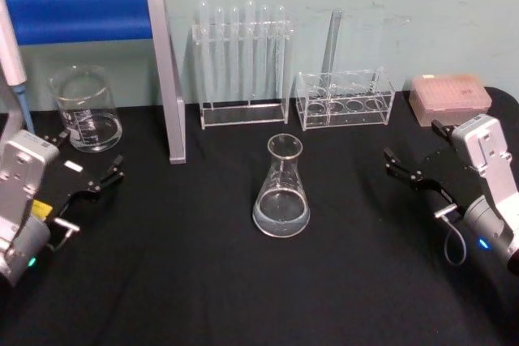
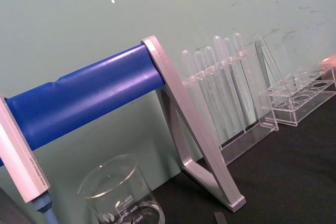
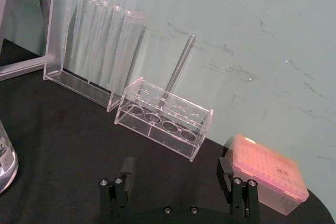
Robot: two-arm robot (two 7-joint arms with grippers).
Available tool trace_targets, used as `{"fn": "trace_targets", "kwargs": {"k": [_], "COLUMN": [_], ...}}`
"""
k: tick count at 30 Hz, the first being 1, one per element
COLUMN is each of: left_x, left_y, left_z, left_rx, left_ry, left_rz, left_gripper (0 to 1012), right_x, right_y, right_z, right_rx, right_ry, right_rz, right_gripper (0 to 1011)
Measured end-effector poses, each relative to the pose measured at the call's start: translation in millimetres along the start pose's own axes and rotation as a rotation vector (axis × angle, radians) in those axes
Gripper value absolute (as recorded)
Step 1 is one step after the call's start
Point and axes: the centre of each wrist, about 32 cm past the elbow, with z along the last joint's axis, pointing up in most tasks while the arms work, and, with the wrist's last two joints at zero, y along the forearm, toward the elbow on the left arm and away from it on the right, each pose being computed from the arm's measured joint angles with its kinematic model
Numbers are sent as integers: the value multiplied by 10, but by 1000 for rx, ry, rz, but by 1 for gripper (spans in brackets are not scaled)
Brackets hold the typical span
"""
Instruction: Grasp the erlenmeyer flask with one hand, shake it three times, then place it back.
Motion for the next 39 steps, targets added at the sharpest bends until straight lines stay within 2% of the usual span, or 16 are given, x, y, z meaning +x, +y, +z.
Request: {"fn": "trace_targets", "kwargs": {"k": [39], "left_x": [0], "left_y": [0], "left_z": [0], "left_rx": [0], "left_ry": [0], "left_rz": [0], "left_gripper": [1001], "right_x": [0], "right_y": [0], "right_z": [0], "right_rx": [0], "right_ry": [0], "right_rz": [0], "right_gripper": [1000]}}
